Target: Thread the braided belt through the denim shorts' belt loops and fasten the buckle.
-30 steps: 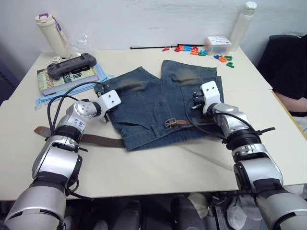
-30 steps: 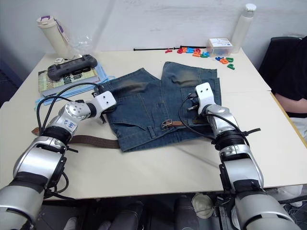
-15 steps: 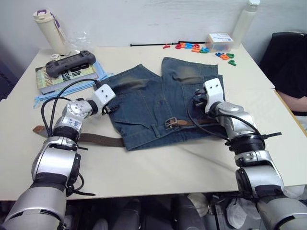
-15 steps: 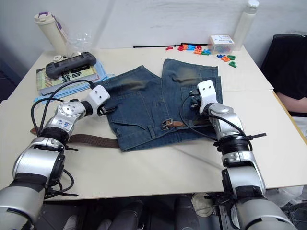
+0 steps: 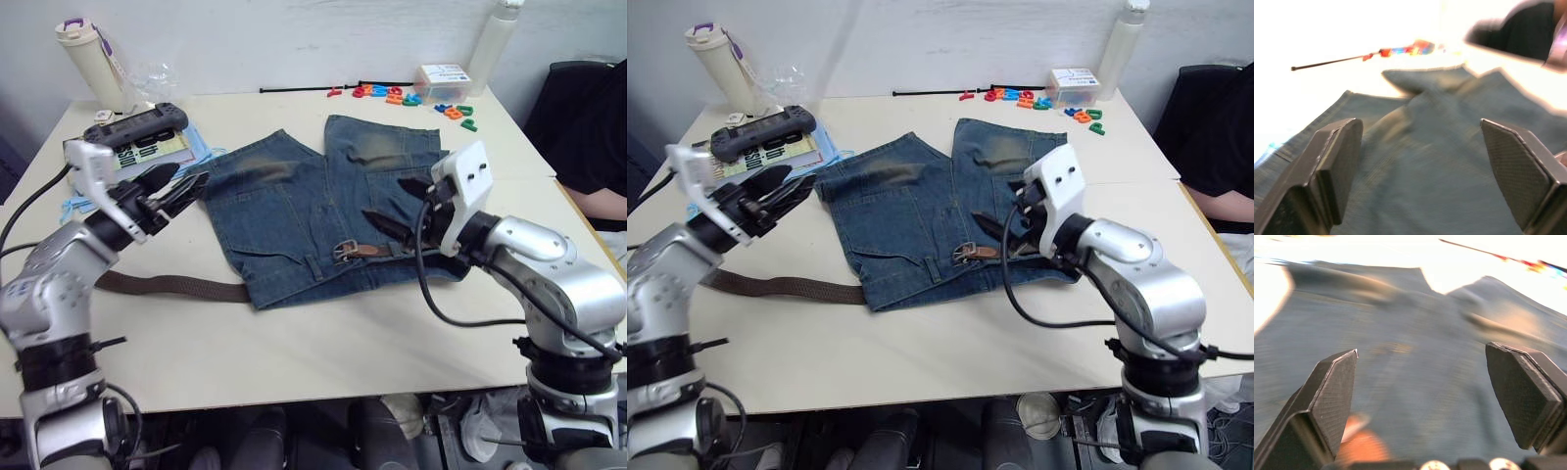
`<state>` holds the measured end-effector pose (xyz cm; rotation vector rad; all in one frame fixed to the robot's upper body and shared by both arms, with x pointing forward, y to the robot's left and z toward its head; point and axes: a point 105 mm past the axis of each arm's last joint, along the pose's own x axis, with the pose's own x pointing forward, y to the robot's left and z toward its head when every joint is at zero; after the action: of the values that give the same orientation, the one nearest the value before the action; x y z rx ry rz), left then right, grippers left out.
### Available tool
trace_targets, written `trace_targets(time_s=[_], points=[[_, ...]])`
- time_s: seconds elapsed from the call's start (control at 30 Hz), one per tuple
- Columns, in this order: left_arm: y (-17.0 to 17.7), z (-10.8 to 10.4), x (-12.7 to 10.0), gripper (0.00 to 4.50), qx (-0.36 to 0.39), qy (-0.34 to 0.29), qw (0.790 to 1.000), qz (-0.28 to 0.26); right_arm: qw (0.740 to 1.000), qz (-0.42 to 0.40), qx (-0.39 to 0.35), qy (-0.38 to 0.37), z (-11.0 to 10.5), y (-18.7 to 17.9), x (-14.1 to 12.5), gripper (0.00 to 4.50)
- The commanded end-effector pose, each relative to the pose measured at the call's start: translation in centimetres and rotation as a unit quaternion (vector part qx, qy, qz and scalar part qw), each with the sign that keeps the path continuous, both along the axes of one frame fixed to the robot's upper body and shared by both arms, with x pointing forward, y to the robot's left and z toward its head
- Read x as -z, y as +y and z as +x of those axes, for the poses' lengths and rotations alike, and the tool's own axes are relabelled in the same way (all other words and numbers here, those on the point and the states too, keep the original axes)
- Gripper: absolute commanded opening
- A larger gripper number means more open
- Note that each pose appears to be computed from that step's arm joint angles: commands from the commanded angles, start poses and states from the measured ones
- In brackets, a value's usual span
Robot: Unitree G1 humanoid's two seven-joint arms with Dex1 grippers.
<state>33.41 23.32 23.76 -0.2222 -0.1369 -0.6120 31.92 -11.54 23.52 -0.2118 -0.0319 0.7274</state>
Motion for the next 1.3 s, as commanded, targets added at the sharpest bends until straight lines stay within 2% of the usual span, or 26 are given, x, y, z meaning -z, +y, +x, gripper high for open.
trace_targets(time_s=[0.03, 0.23, 0.33, 0.47, 0.6, 0.73, 0.8, 0.93, 1.07, 1.3], points=[[3.0, -4.3, 1.7, 4.23, -0.054, 0.054, 0.994, -0.075, 0.999, -0.007, -0.027, -0.021, -2.8, -0.1, -0.2, 4.45], [7.3, -8.7, 4.5, 4.23, -0.148, 0.12, 0.966, -0.177, 0.999, -0.017, -0.045, -0.009, -4.1, 1.1, 0.9, 4.45], [8.6, -11.2, 6.9, 4.23, -0.191, 0.17, 0.942, -0.219, 0.998, -0.01, -0.059, -0.01, -4.6, 2.0, 0.6, 4.45], [7.7, -12.7, 8.7, 4.23, -0.186, 0.219, 0.927, -0.239, 0.998, -0.01, -0.066, -0.009, -4.6, 2.6, 0.6, 4.45], [4.6, -13.4, 11.8, 4.23, -0.147, 0.301, 0.914, -0.23, 0.997, -0.017, -0.073, -0.01, -4.6, 3.4, 0.8, 4.45], [4.1, -11.3, 12.7, 4.23, -0.158, 0.318, 0.893, -0.277, 0.997, -0.021, -0.073, -0.013, -4.6, 3.9, 0.9, 4.45], [3.9, -10.1, 13.5, 4.23, -0.175, 0.337, 0.881, -0.282, 0.997, -0.022, -0.074, -0.016, -4.7, 4.1, 0.8, 4.45], [4.5, -8.4, 13.2, 4.23, -0.201, 0.323, 0.857, -0.347, 0.998, -0.023, -0.062, -0.023, -4.5, 3.8, 0.5, 4.45], [5.0, -6.4, 13.4, 4.23, -0.222, 0.323, 0.833, -0.39, 0.998, -0.026, -0.056, -0.027, -4.4, 3.7, 0.5, 4.45], [4.5, -4.6, 13.9, 4.23, -0.242, 0.338, 0.798, -0.436, 0.998, -0.03, -0.043, -0.045, -4.0, 3.3, -0.3, 4.45]])
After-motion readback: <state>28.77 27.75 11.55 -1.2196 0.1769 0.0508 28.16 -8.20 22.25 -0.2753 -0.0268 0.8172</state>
